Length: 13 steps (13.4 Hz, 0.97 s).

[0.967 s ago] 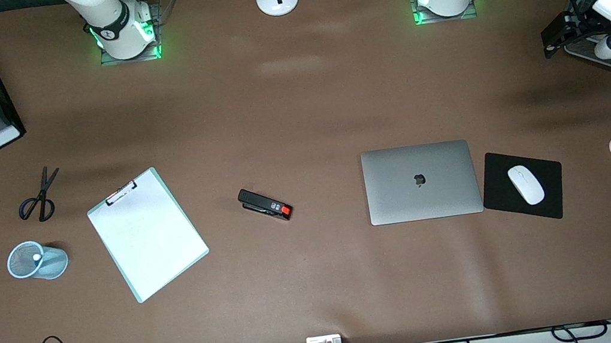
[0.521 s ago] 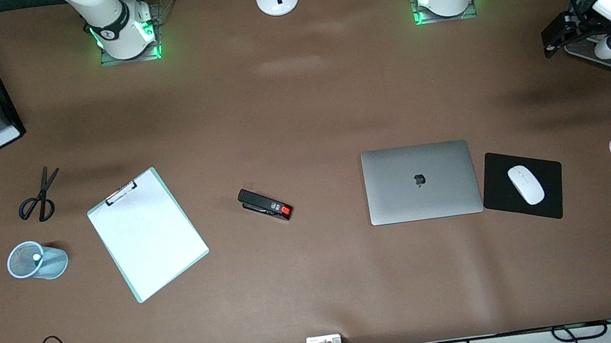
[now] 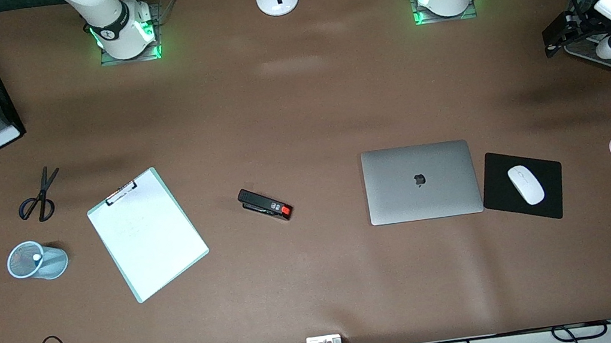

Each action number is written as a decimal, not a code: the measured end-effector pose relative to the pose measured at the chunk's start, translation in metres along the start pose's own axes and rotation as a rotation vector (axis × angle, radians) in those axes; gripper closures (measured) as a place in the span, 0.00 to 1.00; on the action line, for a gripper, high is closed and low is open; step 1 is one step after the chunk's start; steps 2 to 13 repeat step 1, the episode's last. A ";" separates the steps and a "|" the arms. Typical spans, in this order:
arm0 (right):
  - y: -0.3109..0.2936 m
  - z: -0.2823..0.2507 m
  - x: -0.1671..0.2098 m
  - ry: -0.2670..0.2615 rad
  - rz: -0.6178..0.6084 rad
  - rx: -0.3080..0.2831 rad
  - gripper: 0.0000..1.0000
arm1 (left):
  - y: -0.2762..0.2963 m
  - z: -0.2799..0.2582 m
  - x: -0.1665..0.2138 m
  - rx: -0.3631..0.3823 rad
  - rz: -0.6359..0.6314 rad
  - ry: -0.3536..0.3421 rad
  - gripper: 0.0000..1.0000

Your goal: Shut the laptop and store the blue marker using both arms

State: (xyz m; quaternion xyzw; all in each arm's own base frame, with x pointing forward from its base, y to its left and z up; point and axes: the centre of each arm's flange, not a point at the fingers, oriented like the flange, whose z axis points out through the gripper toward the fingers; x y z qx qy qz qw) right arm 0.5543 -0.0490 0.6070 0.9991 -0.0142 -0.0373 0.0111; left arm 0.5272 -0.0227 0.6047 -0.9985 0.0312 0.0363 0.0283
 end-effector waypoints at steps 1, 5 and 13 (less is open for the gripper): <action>0.000 0.000 0.000 0.000 0.000 0.000 0.00 | 0.000 0.000 0.000 0.000 0.000 0.000 0.00; 0.000 0.000 0.000 0.000 0.000 0.000 0.00 | 0.000 0.000 0.000 0.000 0.000 0.000 0.00; 0.000 0.000 0.000 0.000 0.000 0.000 0.00 | 0.000 0.000 0.000 0.000 0.000 0.000 0.00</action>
